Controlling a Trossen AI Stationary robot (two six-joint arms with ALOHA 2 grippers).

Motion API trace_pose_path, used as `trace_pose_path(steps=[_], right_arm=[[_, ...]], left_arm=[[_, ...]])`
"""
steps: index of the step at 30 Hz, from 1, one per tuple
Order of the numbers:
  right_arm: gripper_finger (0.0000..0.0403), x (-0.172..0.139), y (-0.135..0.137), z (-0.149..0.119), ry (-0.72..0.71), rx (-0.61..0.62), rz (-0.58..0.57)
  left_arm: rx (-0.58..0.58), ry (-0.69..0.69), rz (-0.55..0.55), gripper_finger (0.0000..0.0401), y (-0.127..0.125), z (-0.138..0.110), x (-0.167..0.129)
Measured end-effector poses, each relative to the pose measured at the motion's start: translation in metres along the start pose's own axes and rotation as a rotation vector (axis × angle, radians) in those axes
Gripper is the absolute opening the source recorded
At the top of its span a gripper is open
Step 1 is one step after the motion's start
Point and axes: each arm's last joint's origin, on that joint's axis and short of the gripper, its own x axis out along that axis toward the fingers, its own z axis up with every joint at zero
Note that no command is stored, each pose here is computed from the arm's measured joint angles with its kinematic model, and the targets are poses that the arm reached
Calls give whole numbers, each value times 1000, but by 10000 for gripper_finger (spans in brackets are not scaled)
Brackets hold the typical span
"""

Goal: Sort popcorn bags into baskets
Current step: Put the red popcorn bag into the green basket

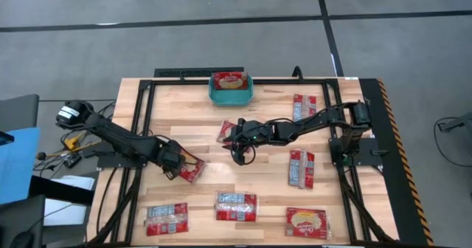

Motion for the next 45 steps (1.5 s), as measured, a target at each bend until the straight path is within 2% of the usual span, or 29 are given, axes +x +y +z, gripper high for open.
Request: trace_pose_path(steps=[2, 3, 6, 10, 16, 20, 23, 26, 29, 32, 37, 41, 45], right_arm=[[142, 0, 0, 0, 2, 0, 0], [140, 0, 0, 0, 3, 0, -1], [134, 0, 0, 0, 4, 0, -1], [126, 0, 1, 3, -30, -26, 28], [126, -2, -3, 22, -123, 4, 249], [153, -1, -2, 29, -145, -54, 255], [193, -2, 3, 43, -189, -109, 268], [238, -1, 6, 59, -209, -114, 272], [265, 6, 5, 66, -181, -109, 264], [269, 19, 7, 70, -182, -109, 265], [259, 45, 5, 51, -83, -73, 278], [235, 46, 5, 55, -70, -74, 293], [178, 47, 1, 51, -33, -57, 284]], left_arm=[[23, -8, -20, 36, -1, 2, 0], [25, -10, -25, 19, -1, 2, 0], [71, -29, 8, 9, -1, 4, -6], [294, -160, 82, 2, -14, 13, -32], [678, -358, 149, 0, -39, 29, -75], [780, -440, 169, 0, -46, 41, -97], [876, -484, 195, 0, -50, 47, -110], [969, -518, 225, 0, -52, 52, -116], [1008, -547, 238, 0, -52, 57, -119], [1019, -568, 239, 0, -53, 61, -120], [1024, -586, 236, 0, -54, 63, -121], [1032, -589, 239, 0, -54, 63, -121], [1054, -591, 246, 0, -54, 63, -121]])
